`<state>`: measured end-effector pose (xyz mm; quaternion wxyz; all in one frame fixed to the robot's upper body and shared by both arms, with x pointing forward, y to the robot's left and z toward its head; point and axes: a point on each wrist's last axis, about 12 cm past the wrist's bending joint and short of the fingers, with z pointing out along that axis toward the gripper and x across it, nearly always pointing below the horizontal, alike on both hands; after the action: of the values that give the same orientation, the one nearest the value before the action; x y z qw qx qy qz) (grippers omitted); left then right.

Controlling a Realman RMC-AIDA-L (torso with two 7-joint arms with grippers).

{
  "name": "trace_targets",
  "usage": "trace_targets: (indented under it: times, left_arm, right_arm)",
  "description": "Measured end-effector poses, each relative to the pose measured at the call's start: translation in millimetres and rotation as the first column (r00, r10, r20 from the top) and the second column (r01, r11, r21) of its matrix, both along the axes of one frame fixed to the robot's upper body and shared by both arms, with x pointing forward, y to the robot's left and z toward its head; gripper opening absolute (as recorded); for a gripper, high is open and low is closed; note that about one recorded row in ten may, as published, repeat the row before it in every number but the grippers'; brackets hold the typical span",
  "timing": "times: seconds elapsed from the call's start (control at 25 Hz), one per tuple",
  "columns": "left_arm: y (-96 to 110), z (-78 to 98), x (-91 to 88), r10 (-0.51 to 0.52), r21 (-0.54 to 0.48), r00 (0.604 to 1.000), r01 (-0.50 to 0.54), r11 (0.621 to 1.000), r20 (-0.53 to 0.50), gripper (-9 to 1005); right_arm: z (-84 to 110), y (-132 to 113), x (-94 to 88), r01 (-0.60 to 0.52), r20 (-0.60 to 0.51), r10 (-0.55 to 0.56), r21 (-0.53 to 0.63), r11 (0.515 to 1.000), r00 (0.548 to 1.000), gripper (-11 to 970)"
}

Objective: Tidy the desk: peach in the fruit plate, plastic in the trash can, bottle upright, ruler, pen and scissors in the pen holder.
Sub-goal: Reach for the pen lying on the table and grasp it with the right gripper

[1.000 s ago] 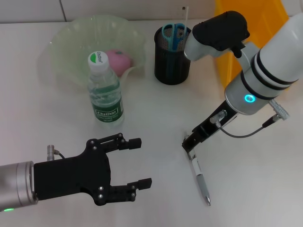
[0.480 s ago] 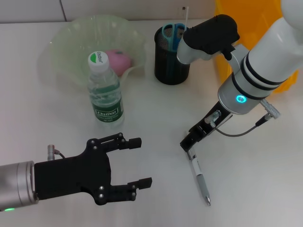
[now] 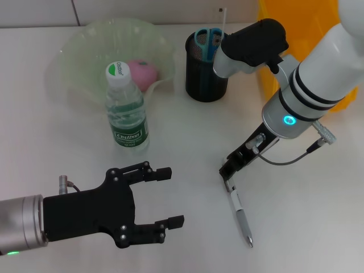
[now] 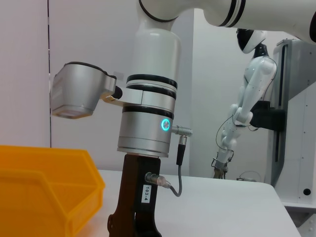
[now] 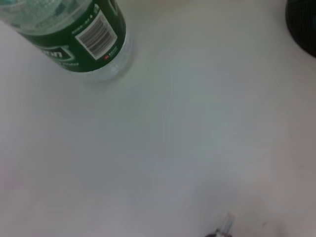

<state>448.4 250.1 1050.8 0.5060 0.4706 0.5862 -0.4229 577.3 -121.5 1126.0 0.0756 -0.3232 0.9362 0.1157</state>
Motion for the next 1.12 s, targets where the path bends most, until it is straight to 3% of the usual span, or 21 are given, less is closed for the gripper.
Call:
trace_targets:
  times: [1.0,1.12]
  left_arm:
    - [-1.5,0.6,0.7,-0.004,-0.003,1.0,0.004,1.0,0.002,797]
    - [-1.5,1.1,1.5,-0.004,-0.004,1.0,0.004,1.0,0.005,797]
  right_arm:
    - [0.3,3.4,1.0,-0.001,-0.002,0.001,0.016,1.0,1.0,545]
    - [1.3,5.4,0.3,-0.003,-0.007,0.004,0.032,0.999,1.0,479]
